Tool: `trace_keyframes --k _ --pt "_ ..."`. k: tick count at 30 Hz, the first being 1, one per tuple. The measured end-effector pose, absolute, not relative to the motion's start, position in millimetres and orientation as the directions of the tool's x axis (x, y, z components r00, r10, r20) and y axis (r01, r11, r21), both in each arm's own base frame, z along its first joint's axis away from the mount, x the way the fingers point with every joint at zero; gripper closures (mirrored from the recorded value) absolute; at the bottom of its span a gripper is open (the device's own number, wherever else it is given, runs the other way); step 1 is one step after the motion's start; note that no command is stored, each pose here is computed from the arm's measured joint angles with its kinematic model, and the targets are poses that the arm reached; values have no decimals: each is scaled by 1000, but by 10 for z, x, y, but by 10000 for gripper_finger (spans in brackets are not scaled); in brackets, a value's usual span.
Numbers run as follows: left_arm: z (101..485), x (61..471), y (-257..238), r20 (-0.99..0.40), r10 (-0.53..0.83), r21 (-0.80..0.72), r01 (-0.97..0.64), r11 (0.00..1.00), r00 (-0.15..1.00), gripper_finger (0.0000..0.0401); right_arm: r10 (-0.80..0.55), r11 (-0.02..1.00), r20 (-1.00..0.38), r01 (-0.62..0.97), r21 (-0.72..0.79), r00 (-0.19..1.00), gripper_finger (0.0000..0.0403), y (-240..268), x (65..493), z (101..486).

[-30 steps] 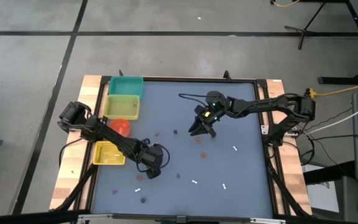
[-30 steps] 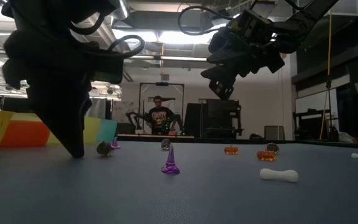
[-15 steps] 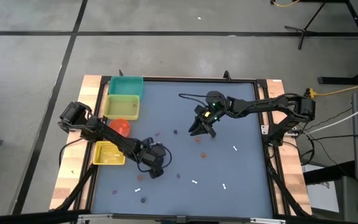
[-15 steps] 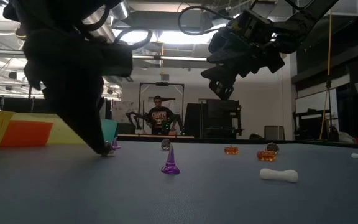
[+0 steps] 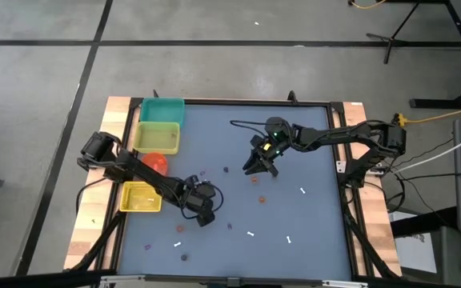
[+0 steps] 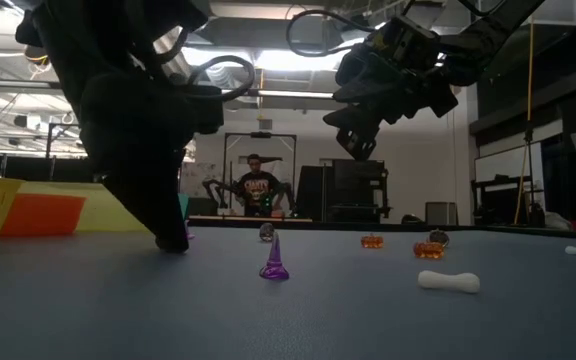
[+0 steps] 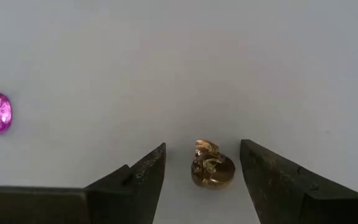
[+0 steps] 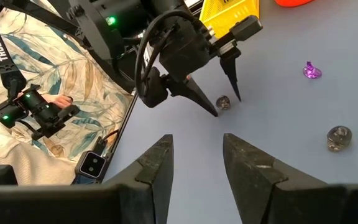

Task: Sort Halloween decoration
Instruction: Put the middle left black skull toy into the green bin

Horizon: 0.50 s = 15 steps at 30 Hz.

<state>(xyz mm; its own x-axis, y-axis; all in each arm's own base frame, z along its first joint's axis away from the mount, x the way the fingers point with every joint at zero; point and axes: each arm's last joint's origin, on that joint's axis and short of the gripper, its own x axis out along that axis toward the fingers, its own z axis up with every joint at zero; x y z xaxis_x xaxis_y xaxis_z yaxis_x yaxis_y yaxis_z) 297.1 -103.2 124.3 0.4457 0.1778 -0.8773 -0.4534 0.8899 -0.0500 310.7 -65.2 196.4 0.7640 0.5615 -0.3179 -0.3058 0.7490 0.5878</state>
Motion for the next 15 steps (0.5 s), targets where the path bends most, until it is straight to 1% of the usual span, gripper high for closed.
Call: trace_keyframes --k 8,15 --pt "1221 2965 -1033 -884 179 -41 -452 891 433 209 562 749 -318 -306 588 764 265 -651 3107 1963" --pt "1219 2965 -1036 -886 174 -43 -450 892 431 248 562 749 -319 -305 588 764 265 -651 3107 1963"
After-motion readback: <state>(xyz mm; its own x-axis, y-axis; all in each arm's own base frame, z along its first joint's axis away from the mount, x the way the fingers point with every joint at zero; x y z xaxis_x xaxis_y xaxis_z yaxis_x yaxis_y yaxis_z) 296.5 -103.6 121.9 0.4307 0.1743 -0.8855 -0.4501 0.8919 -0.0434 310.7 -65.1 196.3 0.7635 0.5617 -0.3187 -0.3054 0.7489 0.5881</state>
